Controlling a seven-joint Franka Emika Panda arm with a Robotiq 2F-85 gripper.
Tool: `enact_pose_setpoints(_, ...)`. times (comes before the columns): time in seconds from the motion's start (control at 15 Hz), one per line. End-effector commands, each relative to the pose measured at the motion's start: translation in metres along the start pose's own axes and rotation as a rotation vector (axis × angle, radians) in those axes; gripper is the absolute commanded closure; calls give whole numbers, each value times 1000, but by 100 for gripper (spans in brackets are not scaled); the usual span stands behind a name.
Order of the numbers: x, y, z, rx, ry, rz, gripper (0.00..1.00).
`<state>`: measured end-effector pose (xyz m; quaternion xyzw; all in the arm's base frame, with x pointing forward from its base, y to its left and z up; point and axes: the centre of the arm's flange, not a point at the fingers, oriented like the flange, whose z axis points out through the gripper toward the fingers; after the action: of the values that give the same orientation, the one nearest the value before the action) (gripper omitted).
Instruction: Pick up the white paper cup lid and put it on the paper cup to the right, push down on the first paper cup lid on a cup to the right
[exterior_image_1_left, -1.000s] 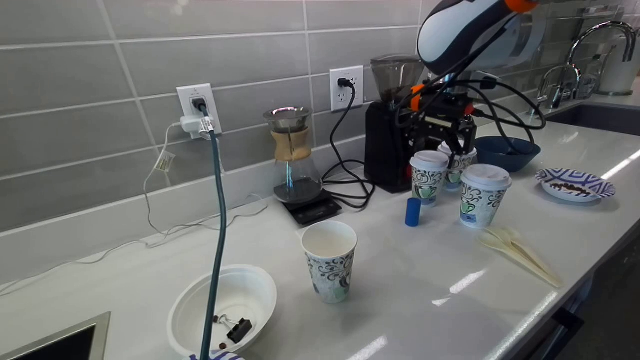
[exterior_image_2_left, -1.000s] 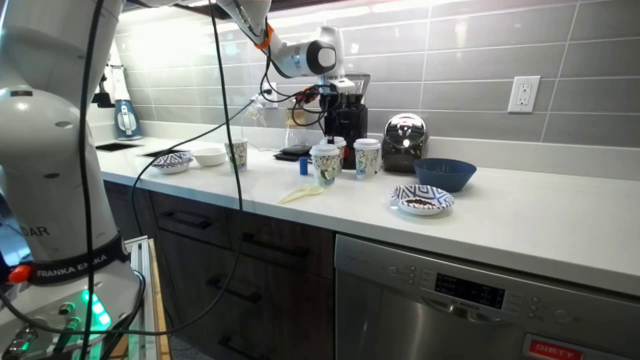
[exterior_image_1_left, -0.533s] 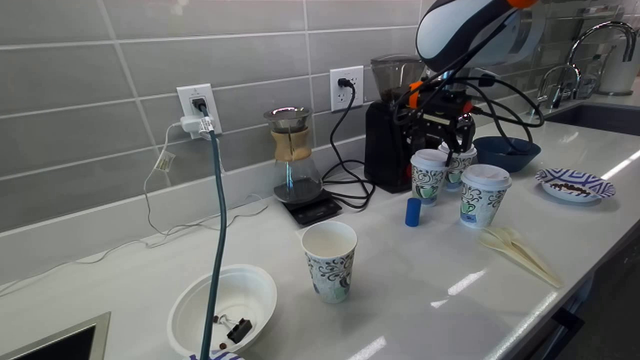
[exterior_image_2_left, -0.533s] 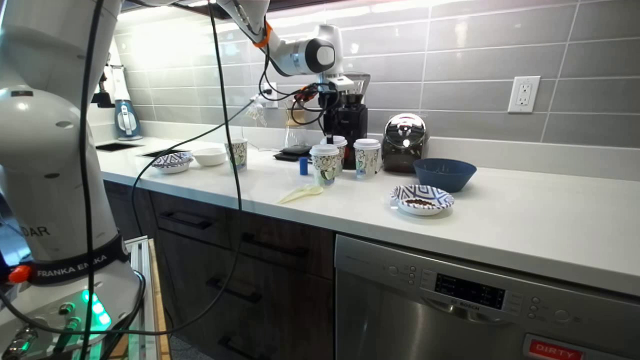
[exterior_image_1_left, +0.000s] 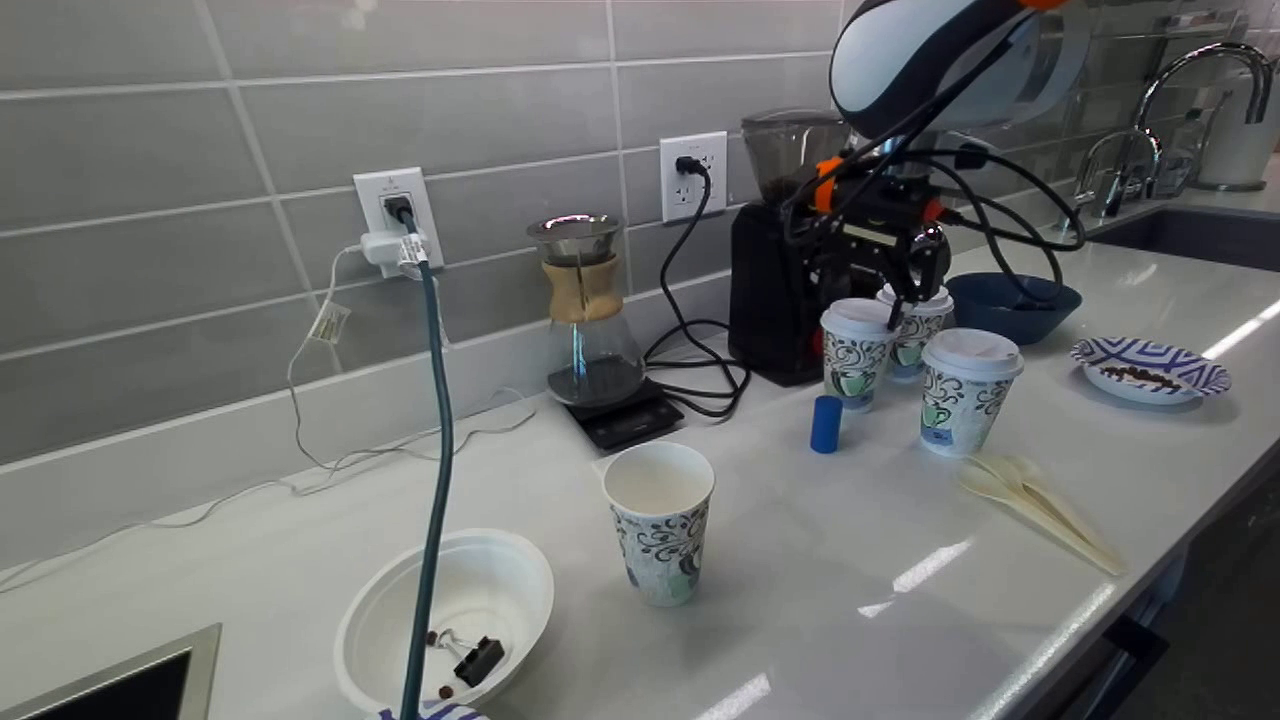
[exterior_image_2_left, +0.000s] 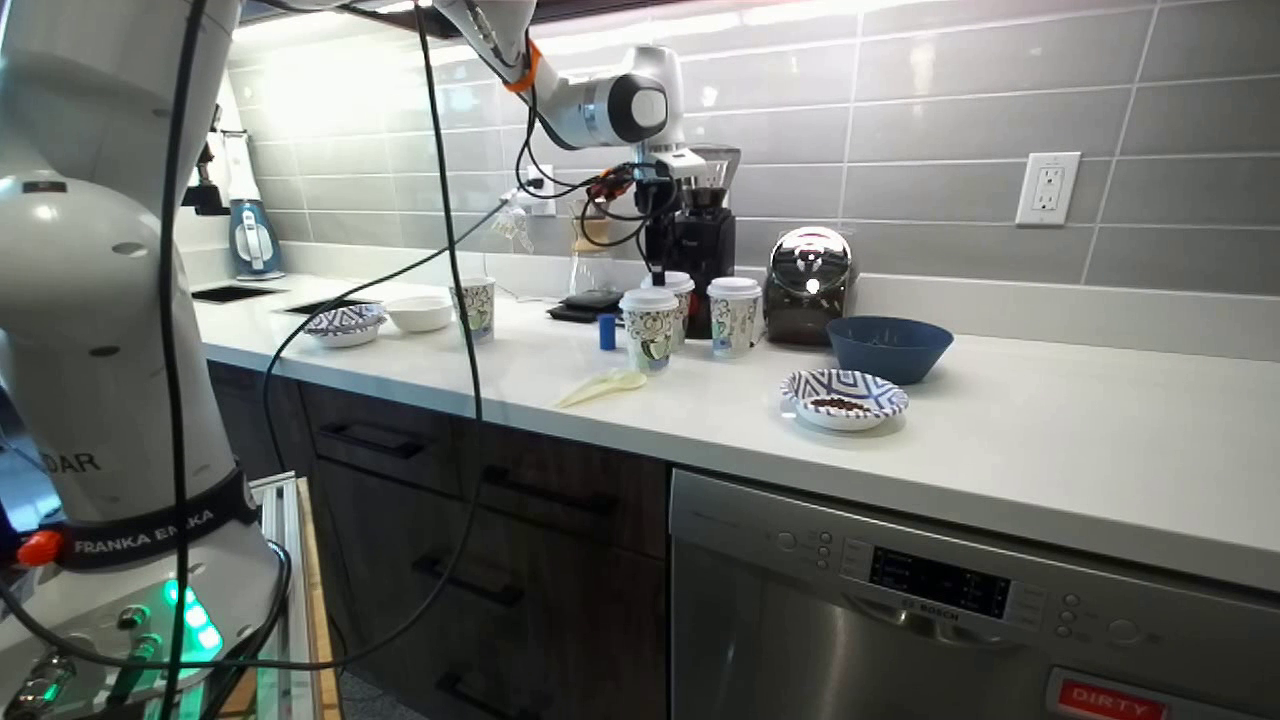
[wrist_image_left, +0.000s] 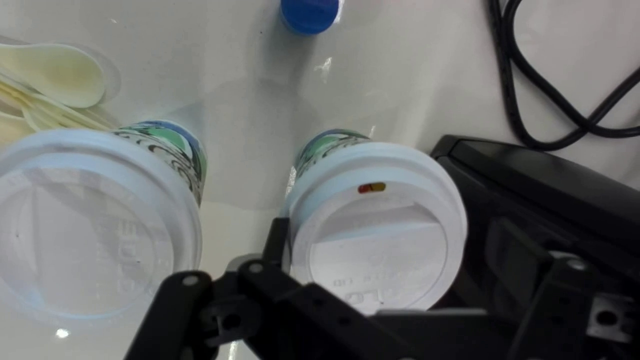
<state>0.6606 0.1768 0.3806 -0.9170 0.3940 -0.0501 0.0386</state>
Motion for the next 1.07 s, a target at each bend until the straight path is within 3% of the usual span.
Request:
enact_pose_setpoints(0.0, -11, 0, -19, -1, -8, -11, 0)
enact_pose_setpoints(0.47, -36, -3, -40, -74, -23, 62, 0)
enact_pose_setpoints(0.67, -48, -10, -43, -50, -6, 122, 0)
enact_pose_setpoints(1.0, -40, -6, -36, -57, -24, 83, 0)
